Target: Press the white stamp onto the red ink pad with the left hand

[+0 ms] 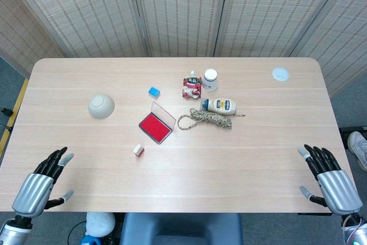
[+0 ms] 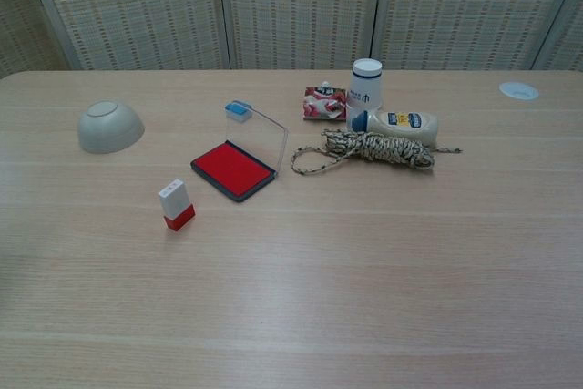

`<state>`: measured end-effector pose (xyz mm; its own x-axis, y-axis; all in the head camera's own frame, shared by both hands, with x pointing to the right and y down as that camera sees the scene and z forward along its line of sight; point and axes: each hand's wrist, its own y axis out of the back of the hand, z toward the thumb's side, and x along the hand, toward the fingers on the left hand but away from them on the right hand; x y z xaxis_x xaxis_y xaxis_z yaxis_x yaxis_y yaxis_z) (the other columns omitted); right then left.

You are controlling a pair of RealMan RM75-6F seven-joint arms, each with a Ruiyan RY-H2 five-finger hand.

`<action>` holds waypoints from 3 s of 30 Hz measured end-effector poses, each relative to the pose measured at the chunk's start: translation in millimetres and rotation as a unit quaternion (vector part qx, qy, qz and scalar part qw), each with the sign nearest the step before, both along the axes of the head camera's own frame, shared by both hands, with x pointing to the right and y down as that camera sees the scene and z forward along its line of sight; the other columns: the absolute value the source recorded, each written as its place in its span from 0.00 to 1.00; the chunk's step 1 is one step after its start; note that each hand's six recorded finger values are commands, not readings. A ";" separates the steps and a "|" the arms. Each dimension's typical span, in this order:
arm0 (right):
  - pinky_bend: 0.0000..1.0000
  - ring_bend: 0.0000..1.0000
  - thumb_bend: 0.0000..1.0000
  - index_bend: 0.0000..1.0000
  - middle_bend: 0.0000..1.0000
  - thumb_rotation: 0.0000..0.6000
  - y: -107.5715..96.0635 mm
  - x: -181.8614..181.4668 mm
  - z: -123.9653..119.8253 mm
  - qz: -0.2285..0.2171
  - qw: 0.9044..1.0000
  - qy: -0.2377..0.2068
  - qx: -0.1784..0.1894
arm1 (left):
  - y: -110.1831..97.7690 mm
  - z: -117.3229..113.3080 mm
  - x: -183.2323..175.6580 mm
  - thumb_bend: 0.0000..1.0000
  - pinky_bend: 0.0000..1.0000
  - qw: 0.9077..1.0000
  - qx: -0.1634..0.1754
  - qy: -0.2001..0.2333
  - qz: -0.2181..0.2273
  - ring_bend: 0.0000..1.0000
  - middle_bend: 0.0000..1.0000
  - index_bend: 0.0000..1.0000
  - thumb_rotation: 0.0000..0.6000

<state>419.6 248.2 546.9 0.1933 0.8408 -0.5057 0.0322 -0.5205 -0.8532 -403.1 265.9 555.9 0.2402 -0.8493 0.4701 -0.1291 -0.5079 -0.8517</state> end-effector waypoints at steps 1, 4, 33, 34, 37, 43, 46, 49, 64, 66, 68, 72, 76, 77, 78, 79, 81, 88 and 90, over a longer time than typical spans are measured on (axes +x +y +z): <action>0.00 0.00 0.25 0.00 0.00 1.00 -0.6 -0.3 0.2 0.000 1.000 0.000 0.000 | 0.4 1.5 -0.3 0.24 0.22 1.000 -0.004 -0.001 0.000 0.00 0.00 0.00 1.00; 0.00 0.00 0.25 0.00 0.00 1.00 -1.2 -1.7 0.8 -0.004 1.000 -0.002 -0.001 | 0.5 4.5 0.6 0.24 0.22 1.000 -0.008 -0.005 0.003 0.00 0.00 0.00 1.00; 0.00 0.00 0.27 0.00 0.00 1.00 -0.4 15.5 -18.6 0.017 1.000 -0.023 0.012 | -78.9 44.8 132.4 0.24 0.48 0.970 -0.111 -0.024 0.216 0.75 1.00 0.22 1.00; 0.00 0.00 0.27 0.00 0.00 1.00 -0.9 16.3 -18.3 0.019 1.000 -0.022 0.012 | -84.1 46.9 139.9 0.24 0.49 0.968 -0.112 -0.021 0.222 0.76 1.00 0.22 1.00; 0.00 0.00 0.27 0.00 0.00 1.00 -2.3 18.0 -16.8 0.022 1.000 -0.020 0.010 | -98.5 54.8 160.0 0.24 0.51 0.966 -0.115 -0.014 0.233 0.77 1.00 0.22 1.00; 0.00 0.00 0.27 0.00 0.00 1.00 -3.0 17.3 -10.3 0.021 1.000 -0.014 -0.002 | -113.4 66.8 174.2 0.24 0.52 0.962 -0.128 -0.017 0.240 0.80 1.00 0.25 1.00; 0.00 0.00 0.27 0.00 0.00 1.00 -4.5 17.8 -8.5 0.023 1.000 -0.011 -0.003 | -117.9 76.0 175.6 0.24 0.52 0.959 -0.149 -0.023 0.239 0.80 1.00 0.25 1.00; 0.00 0.00 0.27 0.00 0.00 1.00 -5.5 17.9 -6.1 0.024 1.000 -0.007 -0.006 | -122.6 85.7 177.4 0.24 0.52 0.956 -0.171 -0.031 0.236 0.80 1.00 0.26 1.00; 0.00 0.00 0.27 0.00 0.00 1.00 -6.7 18.5 -4.7 0.029 1.000 0.002 -0.004 | -140.2 129.5 187.4 0.24 0.52 0.950 -0.199 -0.064 0.234 0.80 1.00 0.29 1.00; 0.00 0.00 0.27 0.00 0.00 1.00 -7.1 19.4 -4.7 0.031 1.000 0.003 -0.003 | -141.0 134.2 187.1 0.24 0.52 0.949 -0.204 -0.064 0.230 0.80 1.00 0.30 1.00; 0.00 0.00 0.27 0.00 0.00 1.00 -7.4 20.3 -4.0 0.032 0.999 0.004 -0.004 | -141.5 138.8 186.6 0.24 0.52 0.949 -0.208 -0.064 0.229 0.81 1.00 0.30 1.00; 0.00 0.00 0.27 0.00 0.00 1.00 -8.2 21.2 -3.3 0.034 0.999 0.006 -0.005 | -141.6 145.6 187.0 0.24 0.52 0.948 -0.213 -0.065 0.228 0.81 1.00 0.32 1.00; 0.00 0.00 0.27 0.00 0.00 1.00 -8.0 21.2 -3.7 0.034 0.999 0.007 -0.003 | -141.7 151.5 187.4 0.24 0.52 0.947 -0.218 -0.064 0.226 0.81 1.00 0.35 1.00; 0.00 0.00 0.27 0.00 0.00 1.00 -7.9 21.2 -3.8 0.034 0.999 0.007 -0.003 | -141.9 152.6 187.2 0.24 0.52 0.947 -0.219 -0.064 0.225 0.81 1.00 0.36 1.00; 0.00 0.00 0.27 0.00 0.00 1.00 -7.9 21.1 -3.9 0.034 0.999 0.007 -0.003 | -142.3 153.7 186.8 0.24 0.52 0.947 -0.220 -0.064 0.224 0.81 1.00 0.36 1.00; 0.00 0.00 0.27 0.00 0.00 1.00 -7.9 21.1 -4.1 0.034 0.999 0.007 -0.002 | -143.0 154.9 186.3 0.24 0.52 0.947 -0.221 -0.063 0.223 0.81 1.00 0.36 1.00; 0.00 0.00 0.27 0.00 0.00 1.00 -7.7 21.1 -4.7 0.034 0.999 0.007 -0.001 | -144.1 156.7 185.4 0.24 0.52 0.948 -0.222 -0.062 0.220 0.82 1.00 0.37 1.00; 0.00 0.00 0.27 0.00 0.00 1.00 -7.7 21.6 -6.2 0.036 0.999 0.008 0.003 | -145.6 162.6 183.4 0.24 0.52 0.948 -0.224 -0.062 0.219 0.82 1.00 0.39 1.00; 0.00 0.00 0.27 0.00 0.00 1.00 -7.7 21.6 -6.2 0.036 0.999 0.008 0.004 | -145.6 163.5 183.1 0.24 0.52 0.948 -0.224 -0.062 0.219 0.82 1.00 0.41 1.00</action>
<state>441.2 240.4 540.6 0.1236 0.8561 -0.5019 0.0555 -0.5109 -0.8578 -220.0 120.3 719.4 0.4422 -0.3897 0.8079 0.2645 -0.8040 -0.5325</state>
